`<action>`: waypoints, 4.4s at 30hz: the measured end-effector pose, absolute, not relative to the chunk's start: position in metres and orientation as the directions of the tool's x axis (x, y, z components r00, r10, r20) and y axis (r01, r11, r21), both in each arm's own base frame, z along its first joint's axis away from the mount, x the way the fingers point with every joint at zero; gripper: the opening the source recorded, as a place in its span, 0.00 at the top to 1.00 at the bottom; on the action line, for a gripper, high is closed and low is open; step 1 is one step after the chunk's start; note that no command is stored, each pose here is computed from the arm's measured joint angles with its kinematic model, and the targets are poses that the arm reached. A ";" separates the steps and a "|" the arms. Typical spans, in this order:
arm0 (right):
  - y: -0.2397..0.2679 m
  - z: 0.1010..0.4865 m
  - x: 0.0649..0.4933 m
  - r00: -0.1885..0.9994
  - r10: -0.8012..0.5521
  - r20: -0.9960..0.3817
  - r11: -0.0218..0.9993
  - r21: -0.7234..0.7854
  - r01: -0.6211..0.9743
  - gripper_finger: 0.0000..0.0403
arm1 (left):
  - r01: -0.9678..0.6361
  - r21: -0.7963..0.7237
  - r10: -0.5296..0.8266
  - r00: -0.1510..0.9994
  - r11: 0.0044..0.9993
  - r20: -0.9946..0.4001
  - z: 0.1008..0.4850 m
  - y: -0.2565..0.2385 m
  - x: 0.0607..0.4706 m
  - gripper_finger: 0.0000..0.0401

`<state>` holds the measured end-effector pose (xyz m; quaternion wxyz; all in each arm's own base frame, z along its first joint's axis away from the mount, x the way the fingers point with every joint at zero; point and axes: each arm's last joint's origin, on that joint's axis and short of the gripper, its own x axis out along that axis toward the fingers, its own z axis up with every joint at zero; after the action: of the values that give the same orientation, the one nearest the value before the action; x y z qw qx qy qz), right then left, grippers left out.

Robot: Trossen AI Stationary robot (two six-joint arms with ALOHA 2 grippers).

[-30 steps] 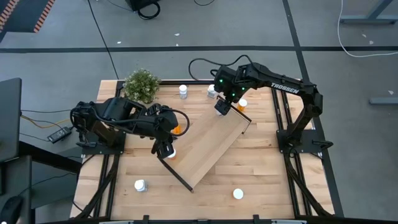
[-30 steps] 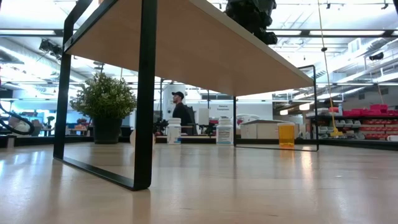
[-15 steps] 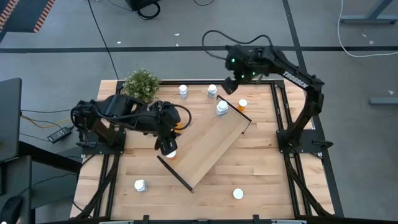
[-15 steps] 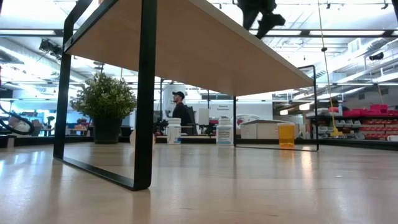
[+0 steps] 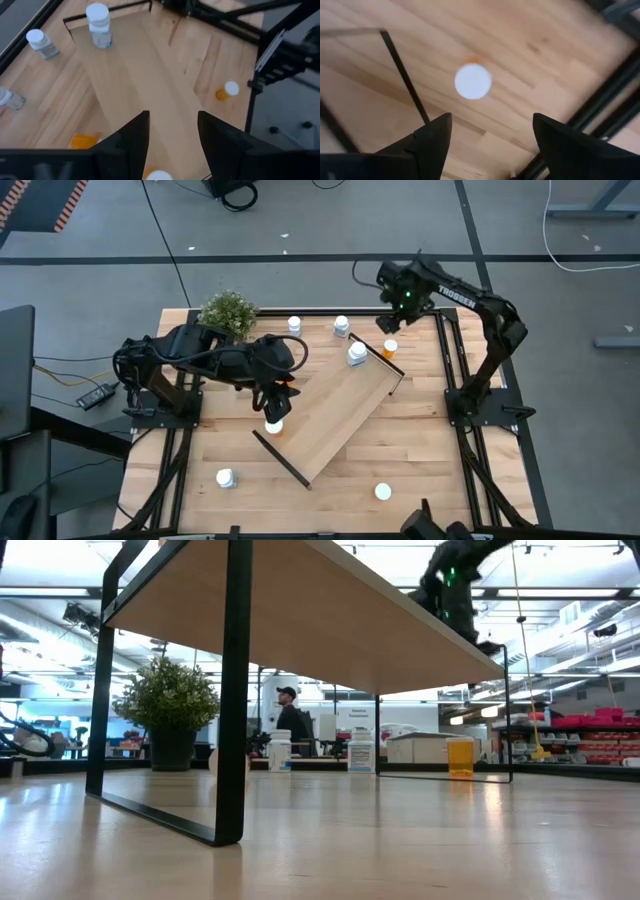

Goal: Pick and place medicine bottles onto shelf by color
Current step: Put the right orange pill bottle on the shelf

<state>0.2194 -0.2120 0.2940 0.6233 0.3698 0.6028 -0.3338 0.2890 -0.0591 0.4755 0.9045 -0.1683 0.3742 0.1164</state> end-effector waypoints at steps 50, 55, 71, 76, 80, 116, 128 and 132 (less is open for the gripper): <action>-0.215 0.203 0.214 0.084 -0.026 -0.996 0.458 0.063 0.887 0.10 | -0.423 -0.312 0.107 0.720 0.850 -0.686 0.479 -0.055 0.291 0.57; -0.213 0.203 0.224 0.127 -0.071 -0.989 0.432 0.084 0.898 0.10 | -0.419 -0.307 0.106 0.720 0.855 -0.686 0.479 -0.055 0.291 0.57; -0.206 0.168 0.210 0.122 -0.044 -0.992 0.208 0.110 0.972 0.10 | -0.421 -0.307 0.106 0.718 0.854 -0.687 0.479 -0.055 0.291 0.57; -0.201 0.158 0.209 0.146 -0.031 -0.989 0.187 0.138 0.973 0.10 | -0.422 -0.302 0.107 0.713 0.855 -0.693 0.478 -0.055 0.291 0.57; -0.199 0.152 0.209 0.147 -0.043 -0.988 0.199 0.136 0.971 0.13 | -0.422 -0.302 0.107 0.713 0.855 -0.693 0.478 -0.055 0.291 0.57; -0.204 0.238 0.217 0.024 0.102 -0.994 0.487 0.071 0.870 0.48 | -0.356 -0.202 0.116 0.697 0.912 -0.708 0.477 -0.050 0.290 0.57; -0.191 0.343 0.217 0.218 0.175 -0.960 0.423 0.273 0.864 0.48 | -0.321 -0.095 0.166 0.695 0.942 -0.699 0.477 -0.043 0.291 0.57; -0.177 0.366 0.218 0.302 0.156 -0.941 0.408 0.339 0.848 0.48 | -0.318 0.007 0.237 0.691 0.948 -0.683 0.477 -0.039 0.292 0.57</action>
<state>0.2179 -0.1772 0.3656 0.6519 0.4752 0.5280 -0.2653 0.2916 -0.0387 0.4775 0.9178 -0.0558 0.3630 0.1510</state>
